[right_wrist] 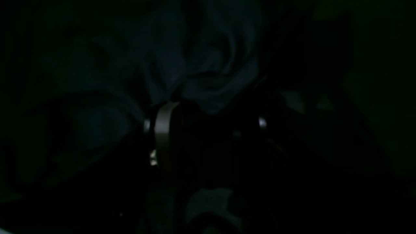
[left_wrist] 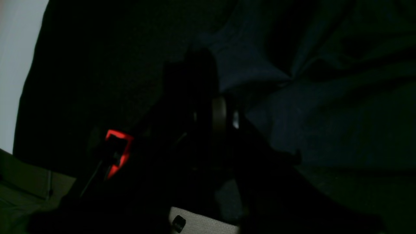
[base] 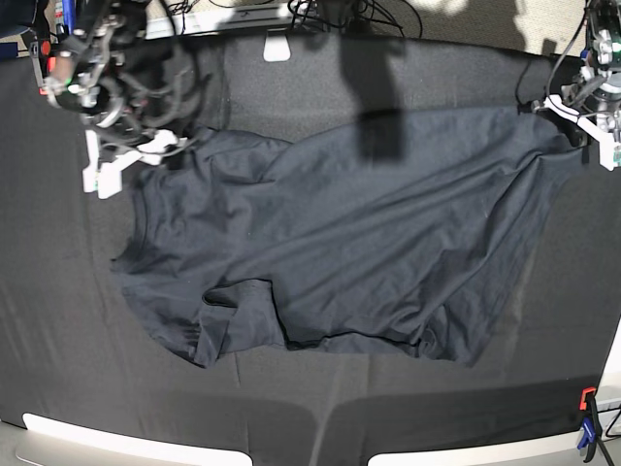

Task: Layout the t-shirt on the table in an organized manner, then fold the t-shirt properly

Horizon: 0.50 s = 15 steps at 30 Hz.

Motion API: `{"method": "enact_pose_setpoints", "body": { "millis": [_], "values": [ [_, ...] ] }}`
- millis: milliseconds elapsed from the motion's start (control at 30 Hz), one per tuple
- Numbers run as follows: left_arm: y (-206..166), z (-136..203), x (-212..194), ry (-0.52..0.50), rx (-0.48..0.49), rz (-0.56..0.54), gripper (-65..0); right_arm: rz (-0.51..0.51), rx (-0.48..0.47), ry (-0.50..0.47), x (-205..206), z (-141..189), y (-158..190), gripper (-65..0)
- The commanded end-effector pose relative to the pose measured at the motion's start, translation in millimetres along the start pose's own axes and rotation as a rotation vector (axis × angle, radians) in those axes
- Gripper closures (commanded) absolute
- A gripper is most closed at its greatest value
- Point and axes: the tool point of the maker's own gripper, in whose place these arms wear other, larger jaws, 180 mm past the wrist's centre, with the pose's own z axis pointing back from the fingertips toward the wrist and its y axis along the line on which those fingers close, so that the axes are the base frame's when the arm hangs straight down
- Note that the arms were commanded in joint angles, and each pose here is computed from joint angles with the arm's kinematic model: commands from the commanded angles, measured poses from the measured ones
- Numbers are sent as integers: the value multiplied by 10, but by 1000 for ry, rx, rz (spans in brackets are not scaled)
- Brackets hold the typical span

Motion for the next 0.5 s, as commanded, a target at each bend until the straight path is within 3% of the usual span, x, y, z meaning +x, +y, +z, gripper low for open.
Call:
{"method": "enact_pose_setpoints", "body": {
  "millis": [0,100,133,333,467],
  "values": [
    [36,30,135,-46,8,-20,0,17,8,-41,120,24,29,-220],
    [36,30,134,-46,8,-20,0,49,7,-86,199,38,17,-17],
    [36,30,133,-46,8,-20,0,69,-6,-105,235,47,-12,0],
    [36,30,132,-45,8,-20,0,150,-193,-146,458,333,-508,0],
    [37,29,120,-38,8,-20,0,193,-317,-76,508,627,-972,0]
  ]
}}
